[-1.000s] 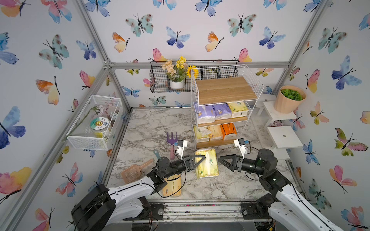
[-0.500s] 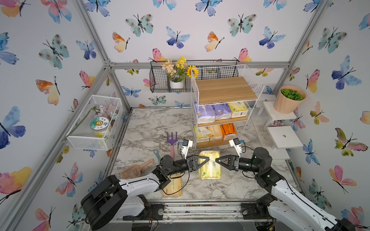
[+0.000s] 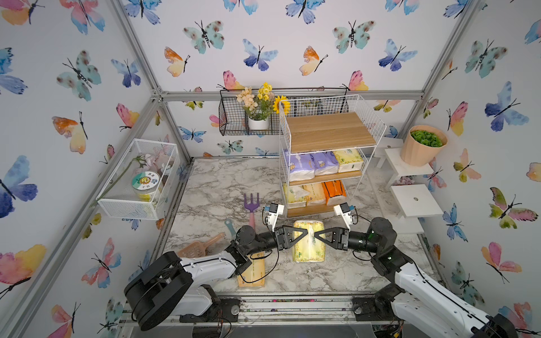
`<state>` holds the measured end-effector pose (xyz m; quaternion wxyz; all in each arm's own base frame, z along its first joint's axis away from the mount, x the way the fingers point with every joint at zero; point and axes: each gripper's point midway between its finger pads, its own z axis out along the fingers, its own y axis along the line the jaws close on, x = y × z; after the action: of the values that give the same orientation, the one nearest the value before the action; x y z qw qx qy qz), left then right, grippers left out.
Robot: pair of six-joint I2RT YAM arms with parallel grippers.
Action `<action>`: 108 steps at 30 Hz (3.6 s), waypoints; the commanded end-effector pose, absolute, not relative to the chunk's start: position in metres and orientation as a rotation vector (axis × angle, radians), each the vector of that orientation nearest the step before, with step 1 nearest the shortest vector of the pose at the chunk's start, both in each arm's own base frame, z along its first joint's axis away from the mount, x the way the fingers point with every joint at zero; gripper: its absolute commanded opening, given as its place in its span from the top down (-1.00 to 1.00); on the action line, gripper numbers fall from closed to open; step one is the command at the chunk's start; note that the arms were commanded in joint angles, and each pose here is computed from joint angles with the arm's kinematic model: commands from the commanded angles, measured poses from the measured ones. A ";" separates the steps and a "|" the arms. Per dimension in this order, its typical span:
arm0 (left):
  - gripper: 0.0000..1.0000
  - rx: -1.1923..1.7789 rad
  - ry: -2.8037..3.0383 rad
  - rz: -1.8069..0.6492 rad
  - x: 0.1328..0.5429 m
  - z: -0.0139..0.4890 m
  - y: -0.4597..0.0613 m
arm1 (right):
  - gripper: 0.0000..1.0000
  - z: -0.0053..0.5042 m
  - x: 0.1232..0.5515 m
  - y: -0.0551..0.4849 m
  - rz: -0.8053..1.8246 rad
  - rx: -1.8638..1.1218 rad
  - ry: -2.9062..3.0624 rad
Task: Remove the tissue boxes from the shelf
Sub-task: Place the box of tissues at the center of the board, then pick up a box of tissues from the shelf.
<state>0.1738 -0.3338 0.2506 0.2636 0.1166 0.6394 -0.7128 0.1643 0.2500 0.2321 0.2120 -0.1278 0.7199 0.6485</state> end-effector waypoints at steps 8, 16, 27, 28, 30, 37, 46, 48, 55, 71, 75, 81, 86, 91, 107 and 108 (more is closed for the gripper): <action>-0.88 0.021 1.862 -1.637 0.208 0.228 -0.300 | 0.49 0.196 0.168 0.244 1.654 -0.293 2.147; -0.83 -0.397 2.056 -1.039 0.233 0.181 -0.207 | 0.50 0.134 0.152 0.268 1.513 -0.283 2.372; -0.80 -0.642 1.950 -0.869 0.226 0.179 -0.138 | 0.47 0.087 0.141 0.352 1.440 -0.291 2.478; -0.80 -0.644 1.947 -0.866 0.226 0.180 -0.136 | 0.47 0.086 0.142 0.358 1.445 -0.283 2.476; -0.80 -0.649 1.941 -0.864 0.224 0.182 -0.133 | 0.47 0.084 0.144 0.366 1.459 -0.259 2.468; -0.79 -0.651 1.933 -0.866 0.222 0.186 -0.130 | 0.45 0.086 0.153 0.391 1.493 -0.199 2.427; -0.79 -0.653 1.928 -0.880 0.220 0.188 -0.129 | 0.39 0.078 0.142 0.432 1.553 -0.265 2.436; -0.79 -0.655 1.925 -0.885 0.219 0.189 -0.128 | 0.33 0.077 0.141 0.437 1.565 -0.255 2.435; -0.79 -0.647 1.913 -0.903 0.218 0.197 -0.128 | -0.33 0.066 0.139 0.426 1.439 -0.210 2.477; -0.79 -0.678 1.824 -1.110 0.219 0.205 -0.144 | -0.31 0.185 0.181 0.290 0.854 -0.113 2.217; -0.78 -0.670 1.820 -1.150 0.220 0.205 -0.151 | -0.27 0.258 0.201 0.268 0.778 -0.057 2.039; -0.78 -0.635 1.831 -1.209 0.219 0.206 -0.163 | -0.23 0.332 0.242 0.246 0.689 0.058 1.883; -0.78 -0.598 1.857 -1.255 0.217 0.206 -0.174 | -0.25 0.350 0.284 0.231 0.726 0.158 1.821; -0.78 -0.588 1.854 -1.280 0.216 0.209 -0.177 | -0.25 0.355 0.318 0.238 0.747 0.170 1.805; -0.78 -0.606 1.820 -1.295 0.211 0.212 -0.168 | 0.08 0.344 0.374 0.255 0.876 0.233 1.819; -0.78 -0.606 1.820 -1.293 0.211 0.211 -0.168 | 0.08 0.345 0.375 0.256 0.882 0.231 1.817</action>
<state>0.2123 -0.1688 0.2110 0.4015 -0.2430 0.7216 -0.5090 0.3738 0.2457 0.3208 0.5211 0.1076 0.7802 0.3289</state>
